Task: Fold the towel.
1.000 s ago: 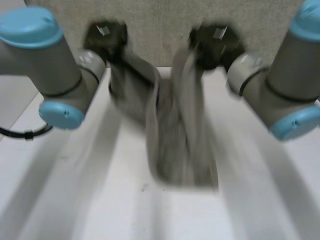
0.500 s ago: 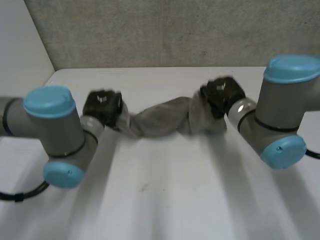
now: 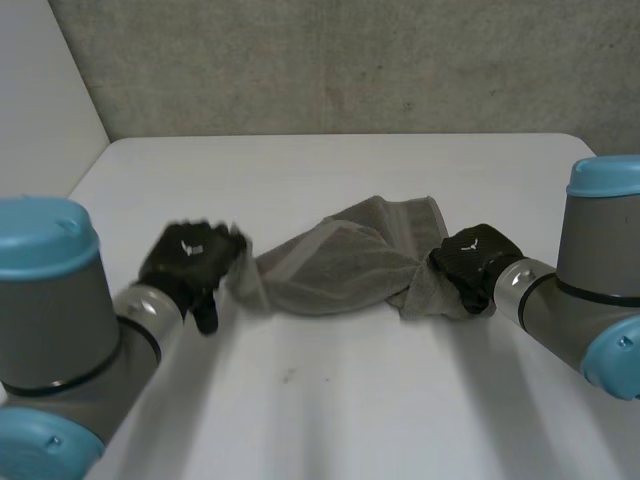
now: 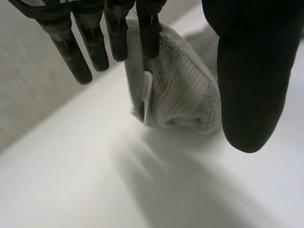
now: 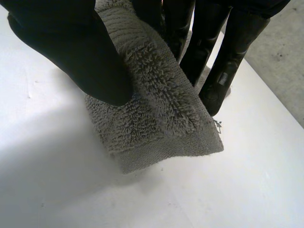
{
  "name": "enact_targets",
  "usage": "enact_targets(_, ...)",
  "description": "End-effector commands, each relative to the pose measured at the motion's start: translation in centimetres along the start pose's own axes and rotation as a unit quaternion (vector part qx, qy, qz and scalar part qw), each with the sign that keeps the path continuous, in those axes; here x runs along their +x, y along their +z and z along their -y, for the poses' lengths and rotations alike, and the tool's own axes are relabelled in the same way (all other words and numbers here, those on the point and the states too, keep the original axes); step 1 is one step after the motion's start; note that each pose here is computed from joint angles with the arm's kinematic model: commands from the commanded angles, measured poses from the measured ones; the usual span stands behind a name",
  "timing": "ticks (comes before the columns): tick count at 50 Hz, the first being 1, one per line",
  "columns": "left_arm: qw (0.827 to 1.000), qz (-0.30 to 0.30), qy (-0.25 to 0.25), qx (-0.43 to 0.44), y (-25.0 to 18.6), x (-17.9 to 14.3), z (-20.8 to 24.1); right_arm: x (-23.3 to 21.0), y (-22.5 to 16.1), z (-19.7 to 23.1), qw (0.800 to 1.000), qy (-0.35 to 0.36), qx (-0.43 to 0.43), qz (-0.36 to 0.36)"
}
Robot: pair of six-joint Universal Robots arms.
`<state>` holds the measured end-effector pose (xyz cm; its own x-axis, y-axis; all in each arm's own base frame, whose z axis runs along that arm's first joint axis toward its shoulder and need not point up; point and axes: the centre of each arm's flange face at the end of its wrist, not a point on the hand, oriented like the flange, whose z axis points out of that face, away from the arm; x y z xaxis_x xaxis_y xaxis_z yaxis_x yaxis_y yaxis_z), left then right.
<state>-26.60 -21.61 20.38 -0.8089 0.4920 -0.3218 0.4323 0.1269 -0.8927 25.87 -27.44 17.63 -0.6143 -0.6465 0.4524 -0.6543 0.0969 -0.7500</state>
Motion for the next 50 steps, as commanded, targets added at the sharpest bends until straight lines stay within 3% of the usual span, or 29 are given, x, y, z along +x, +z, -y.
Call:
enact_targets(1,0.997,0.028,-0.016,0.065,1.3,-1.8,4.0,-0.2,0.1,-0.7,1.000,-0.001,0.007,-0.005)
enact_targets(14,0.995,0.018,-0.093,0.041,7.2,-1.1,2.8,-0.3,0.1,-0.7,1.000,-0.003,0.008,-0.005)
enact_targets(20,0.992,0.014,-0.119,0.027,6.8,-1.2,3.3,-0.1,0.3,-0.8,1.000,-0.004,0.011,-0.011)
enact_targets(29,0.993,0.007,-0.118,0.006,6.5,-1.0,2.7,1.2,0.6,-0.9,0.999,0.002,0.014,-0.029)
enact_targets(39,0.988,-0.019,-0.103,-0.116,3.6,0.4,-1.6,1.0,0.8,-1.1,1.000,0.002,0.011,-0.026)
enact_targets(45,0.990,-0.023,-0.090,-0.105,2.3,0.6,-2.2,1.0,1.0,-1.3,1.000,0.002,0.010,-0.026)
enact_targets(48,0.995,-0.027,-0.051,-0.083,2.2,0.6,-2.6,0.9,1.0,-1.3,1.000,0.002,0.010,-0.025)
enact_targets(50,0.997,-0.039,0.003,-0.069,2.4,0.6,-3.5,0.9,1.0,-1.4,1.000,0.002,0.008,-0.025)
